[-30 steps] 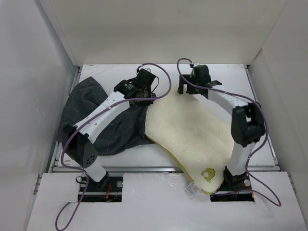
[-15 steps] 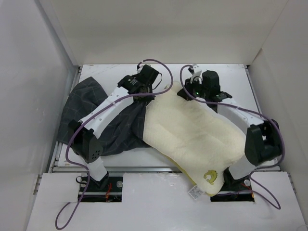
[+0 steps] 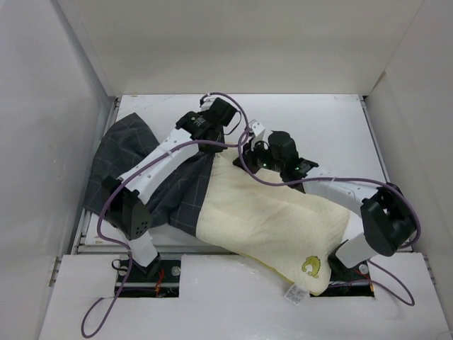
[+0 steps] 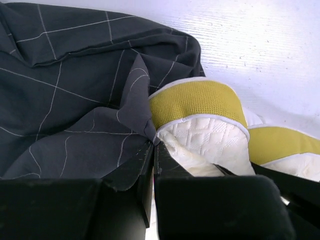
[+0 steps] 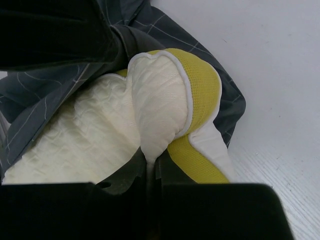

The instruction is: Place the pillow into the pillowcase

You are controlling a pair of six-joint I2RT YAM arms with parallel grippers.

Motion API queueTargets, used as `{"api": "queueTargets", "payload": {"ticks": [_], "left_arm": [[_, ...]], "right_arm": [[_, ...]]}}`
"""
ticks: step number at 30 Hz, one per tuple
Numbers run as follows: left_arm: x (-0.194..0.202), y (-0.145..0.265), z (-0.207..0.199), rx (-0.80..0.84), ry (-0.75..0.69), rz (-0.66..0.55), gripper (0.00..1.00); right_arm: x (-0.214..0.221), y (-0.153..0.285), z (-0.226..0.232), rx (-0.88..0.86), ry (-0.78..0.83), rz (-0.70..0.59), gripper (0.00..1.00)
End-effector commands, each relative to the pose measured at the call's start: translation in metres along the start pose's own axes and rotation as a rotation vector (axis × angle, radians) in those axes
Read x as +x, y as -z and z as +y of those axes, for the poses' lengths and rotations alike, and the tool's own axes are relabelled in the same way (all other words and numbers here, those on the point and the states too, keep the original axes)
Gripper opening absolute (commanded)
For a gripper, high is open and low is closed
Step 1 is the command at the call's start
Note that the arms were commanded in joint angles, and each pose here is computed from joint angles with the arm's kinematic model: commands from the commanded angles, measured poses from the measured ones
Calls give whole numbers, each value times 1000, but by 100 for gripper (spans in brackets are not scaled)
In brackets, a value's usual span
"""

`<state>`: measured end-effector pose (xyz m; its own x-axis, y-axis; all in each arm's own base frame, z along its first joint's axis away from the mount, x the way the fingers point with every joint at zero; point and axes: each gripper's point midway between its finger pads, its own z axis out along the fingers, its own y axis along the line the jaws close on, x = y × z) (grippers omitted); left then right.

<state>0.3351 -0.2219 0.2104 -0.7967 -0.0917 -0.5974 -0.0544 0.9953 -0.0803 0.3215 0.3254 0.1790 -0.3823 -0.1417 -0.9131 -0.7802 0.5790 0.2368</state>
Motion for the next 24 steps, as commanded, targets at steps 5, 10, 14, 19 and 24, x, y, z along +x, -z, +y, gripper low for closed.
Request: {"api": "queueTargets", "payload": {"ticks": [5,10,14,19,24], "left_arm": [[-41,9,-7,-13,104,-149,0],[-58,1,-12,-55,129,-180,0],[-60,-3,-23,-26,140,-167,0],[-60,21,-42,88,112,-208,0],[-64,61,-57,274,105,-277,0]], "right_arm": [[29,8,62,-211,42,34,0],[47,14,100,-328,118,54,0],[52,17,105,-349,137,49,0],[63,-17,81,-242,109,97,0],[51,-34,76,-404,35,67,0]]}}
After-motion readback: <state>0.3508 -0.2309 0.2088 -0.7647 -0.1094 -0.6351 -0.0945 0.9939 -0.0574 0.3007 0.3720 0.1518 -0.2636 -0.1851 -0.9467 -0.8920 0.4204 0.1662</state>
